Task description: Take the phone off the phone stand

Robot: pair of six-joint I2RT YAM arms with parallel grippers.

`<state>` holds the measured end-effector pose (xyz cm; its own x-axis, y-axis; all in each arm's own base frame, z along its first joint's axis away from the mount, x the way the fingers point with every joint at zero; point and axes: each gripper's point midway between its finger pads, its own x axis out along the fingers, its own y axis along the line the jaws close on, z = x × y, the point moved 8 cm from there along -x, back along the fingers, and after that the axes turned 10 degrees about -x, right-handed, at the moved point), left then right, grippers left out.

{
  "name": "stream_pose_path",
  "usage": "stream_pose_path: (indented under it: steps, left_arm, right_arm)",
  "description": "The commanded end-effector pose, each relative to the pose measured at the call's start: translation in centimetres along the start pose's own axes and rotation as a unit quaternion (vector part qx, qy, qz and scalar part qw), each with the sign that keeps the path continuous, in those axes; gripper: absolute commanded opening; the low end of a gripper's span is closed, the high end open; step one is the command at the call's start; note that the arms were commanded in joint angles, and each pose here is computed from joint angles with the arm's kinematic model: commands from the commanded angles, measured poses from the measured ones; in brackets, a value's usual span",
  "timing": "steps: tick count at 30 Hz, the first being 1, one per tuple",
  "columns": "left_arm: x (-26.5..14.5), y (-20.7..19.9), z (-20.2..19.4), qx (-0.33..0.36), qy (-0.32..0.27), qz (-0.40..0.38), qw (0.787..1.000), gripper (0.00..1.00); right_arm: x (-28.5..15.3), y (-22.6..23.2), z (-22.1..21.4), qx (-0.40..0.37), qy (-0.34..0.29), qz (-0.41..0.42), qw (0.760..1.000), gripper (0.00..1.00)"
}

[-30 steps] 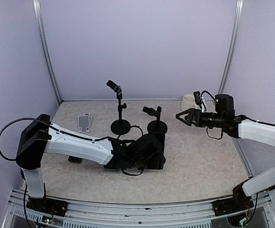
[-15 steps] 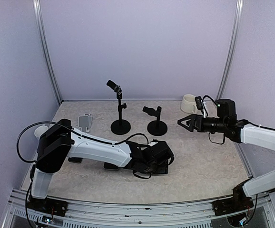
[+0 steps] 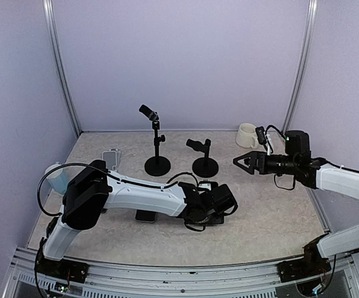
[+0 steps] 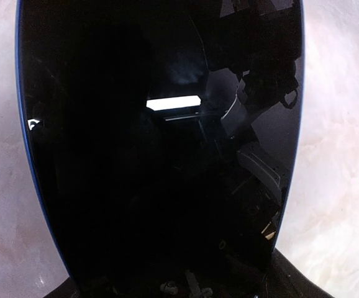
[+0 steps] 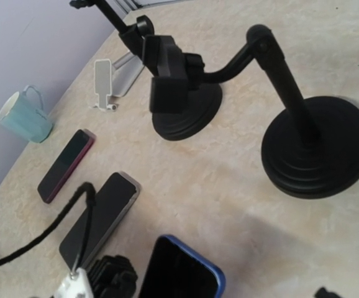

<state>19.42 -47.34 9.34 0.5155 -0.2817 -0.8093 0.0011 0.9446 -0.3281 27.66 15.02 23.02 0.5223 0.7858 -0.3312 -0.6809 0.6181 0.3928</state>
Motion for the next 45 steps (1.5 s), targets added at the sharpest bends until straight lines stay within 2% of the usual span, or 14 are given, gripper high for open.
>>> stream_pose_path:
  steps: [1, 6, 15, 24, 34, 40, 45]
  left_arm:
    - [0.0, 0.0, 0.5, 0.0, -0.029, 0.029, 0.999, 0.49]
    - [0.6, 0.2, 0.4, 0.008, -0.024, 0.037, 0.999, 0.57]
    - [0.9, 0.3, 0.7, 0.0, -0.026, 0.035, 0.999, 0.81]
    - [0.5, 0.4, 1.7, 0.003, -0.031, 0.029, 0.999, 0.98]
    - [-5.7, 1.0, 6.7, 0.022, -0.085, -0.043, 0.995, 0.99]
    - [-10.2, 3.5, 10.6, 0.043, -0.132, -0.077, 0.987, 0.99]
    - [-13.5, 7.3, 14.8, 0.056, -0.167, -0.088, 0.98, 0.99]
  right_arm:
    - [-0.7, -0.1, 0.4, -0.013, -0.004, -0.007, 1.0, 0.94]
    - [-1.0, 0.0, 0.7, -0.015, -0.006, -0.005, 1.0, 0.94]
    - [-1.1, -0.2, 0.9, -0.016, -0.007, -0.008, 1.0, 0.95]
    - [-1.1, -0.3, 1.5, -0.014, -0.015, -0.006, 1.0, 0.97]
    - [-2.1, 0.1, 2.3, -0.023, -0.027, -0.016, 0.999, 1.0]
    - [-2.5, -0.3, 2.6, -0.015, -0.029, -0.039, 0.999, 1.0]
    - [-2.8, -0.4, 3.3, -0.018, -0.033, -0.056, 0.998, 1.0]
